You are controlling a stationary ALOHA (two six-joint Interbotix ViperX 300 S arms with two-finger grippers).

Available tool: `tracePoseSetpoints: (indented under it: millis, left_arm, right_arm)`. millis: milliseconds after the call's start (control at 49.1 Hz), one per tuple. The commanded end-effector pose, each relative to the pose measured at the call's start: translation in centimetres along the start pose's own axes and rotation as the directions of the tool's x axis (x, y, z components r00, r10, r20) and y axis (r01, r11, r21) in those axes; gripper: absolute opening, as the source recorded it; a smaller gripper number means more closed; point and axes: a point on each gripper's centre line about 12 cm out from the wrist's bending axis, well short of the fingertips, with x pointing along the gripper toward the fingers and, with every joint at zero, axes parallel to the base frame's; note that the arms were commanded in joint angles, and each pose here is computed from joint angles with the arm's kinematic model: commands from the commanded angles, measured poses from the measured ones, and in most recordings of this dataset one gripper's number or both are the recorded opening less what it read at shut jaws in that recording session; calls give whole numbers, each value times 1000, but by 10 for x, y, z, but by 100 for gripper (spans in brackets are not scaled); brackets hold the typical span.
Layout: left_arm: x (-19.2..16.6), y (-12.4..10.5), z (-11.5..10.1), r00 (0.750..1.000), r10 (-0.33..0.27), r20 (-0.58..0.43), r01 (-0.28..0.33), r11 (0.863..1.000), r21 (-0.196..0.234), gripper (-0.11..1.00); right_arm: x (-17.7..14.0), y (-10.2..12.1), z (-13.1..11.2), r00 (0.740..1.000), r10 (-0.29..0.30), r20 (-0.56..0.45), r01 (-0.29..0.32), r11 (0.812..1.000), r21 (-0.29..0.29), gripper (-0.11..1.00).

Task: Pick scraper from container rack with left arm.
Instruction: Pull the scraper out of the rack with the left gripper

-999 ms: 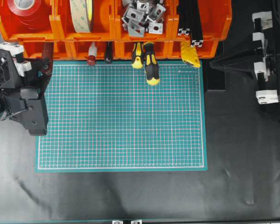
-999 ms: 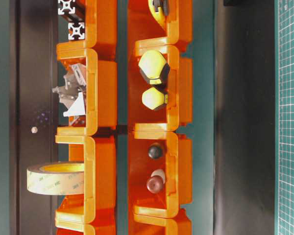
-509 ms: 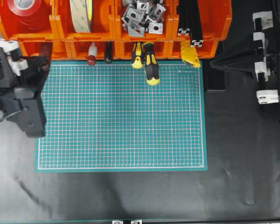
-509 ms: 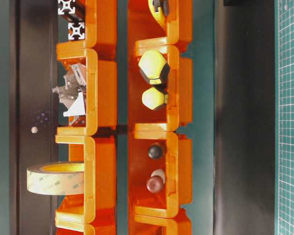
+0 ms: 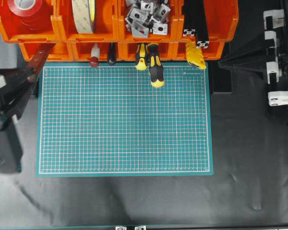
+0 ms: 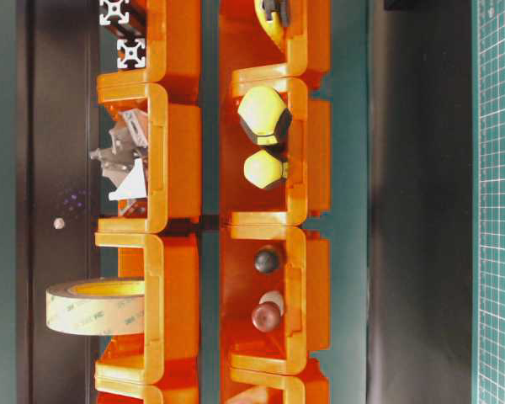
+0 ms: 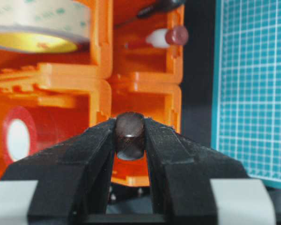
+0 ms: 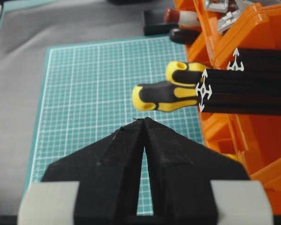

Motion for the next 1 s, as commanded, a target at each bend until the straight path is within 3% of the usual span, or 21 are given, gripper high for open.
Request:
tracePoseSetpoints:
  millis: [0, 183, 326, 489, 591, 734, 978]
  left_arm:
    - [-24, 11, 15, 997, -29, 67, 31, 999, -31, 20]
    - [-65, -2, 41, 981, -99, 166, 96, 995, 26, 20]
    - [-80, -26, 57, 965, -142, 221, 115, 985, 131, 20]
    - [-77, -47, 64, 957, -161, 241, 94, 959, 269, 20]
    - [-69, -59, 64, 949, -177, 262, 89, 944, 317, 20]
    - [-45, -91, 56, 929, -230, 291, 100, 911, 401, 20]
    - [0, -113, 57, 905, -286, 314, 143, 901, 409, 20]
  right_arm:
    - [-2, 1, 7, 1000, 3, 31, -3, 1000, 2, -1]
    - [-6, 1, 11, 999, 5, 53, -5, 1000, 1, -1]
    - [-9, 1, 13, 998, 4, 67, -5, 1000, 4, -1]
    - [-13, 1, 15, 996, 5, 84, -6, 1000, 13, -1]
    - [-15, 1, 16, 996, 6, 87, -9, 999, 33, -1]
    - [-12, 0, 11, 999, 3, 47, -7, 996, 84, -1]
    - [-12, 0, 9, 1000, 2, 26, -5, 991, 133, -1]
